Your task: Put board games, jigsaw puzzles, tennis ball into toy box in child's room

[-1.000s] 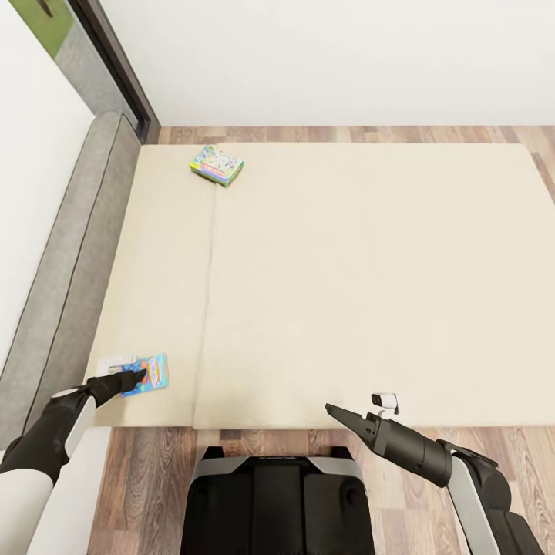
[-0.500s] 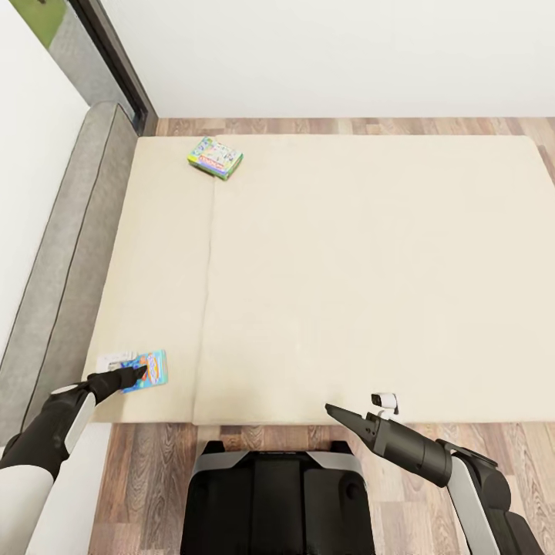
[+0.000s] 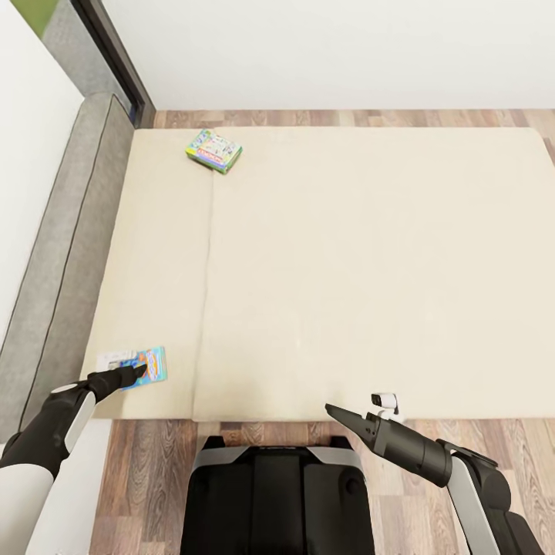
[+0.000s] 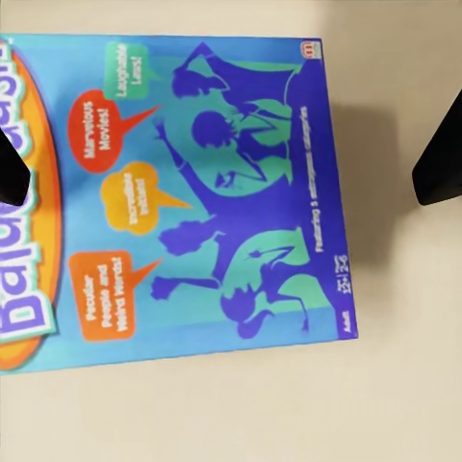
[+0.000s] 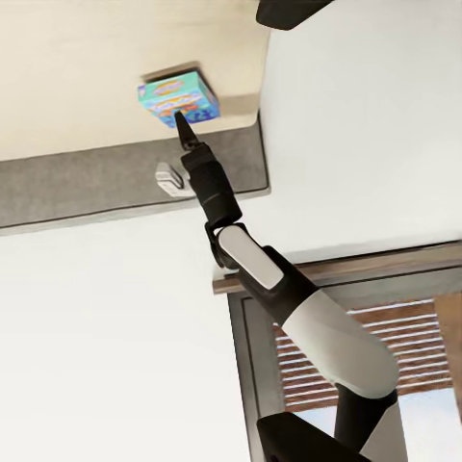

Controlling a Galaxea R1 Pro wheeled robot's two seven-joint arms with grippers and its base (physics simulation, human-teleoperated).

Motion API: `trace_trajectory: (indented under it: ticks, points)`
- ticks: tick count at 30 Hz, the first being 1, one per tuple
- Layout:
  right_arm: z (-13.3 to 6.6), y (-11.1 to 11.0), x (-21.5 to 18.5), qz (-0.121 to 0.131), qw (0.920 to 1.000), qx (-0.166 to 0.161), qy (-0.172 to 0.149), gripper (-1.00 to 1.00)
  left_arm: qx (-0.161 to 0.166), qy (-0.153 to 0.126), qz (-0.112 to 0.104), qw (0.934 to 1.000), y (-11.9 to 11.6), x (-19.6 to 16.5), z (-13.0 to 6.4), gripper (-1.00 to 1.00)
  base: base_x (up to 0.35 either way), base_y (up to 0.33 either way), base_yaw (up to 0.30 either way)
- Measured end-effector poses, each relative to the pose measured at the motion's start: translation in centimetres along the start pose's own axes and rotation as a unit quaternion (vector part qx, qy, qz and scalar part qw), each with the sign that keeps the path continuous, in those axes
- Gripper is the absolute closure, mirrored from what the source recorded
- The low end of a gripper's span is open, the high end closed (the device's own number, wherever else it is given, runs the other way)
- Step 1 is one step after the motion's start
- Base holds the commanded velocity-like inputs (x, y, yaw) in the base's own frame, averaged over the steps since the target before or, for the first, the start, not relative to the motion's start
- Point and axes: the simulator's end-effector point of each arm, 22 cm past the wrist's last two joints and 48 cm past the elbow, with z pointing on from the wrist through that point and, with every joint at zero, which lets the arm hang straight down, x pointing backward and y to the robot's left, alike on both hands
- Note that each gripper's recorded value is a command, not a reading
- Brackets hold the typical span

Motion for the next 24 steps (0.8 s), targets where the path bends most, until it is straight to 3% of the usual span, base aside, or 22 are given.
trace_trajectory:
  ticks: [24]
  points:
    - [-0.02,-1.04,0.32,0.009,0.9999,0.01,0.001,-1.0,0.001,0.0,-0.001,1.0,-0.09,-0.29,0.67,-1.0,0.0,0.0,0.0]
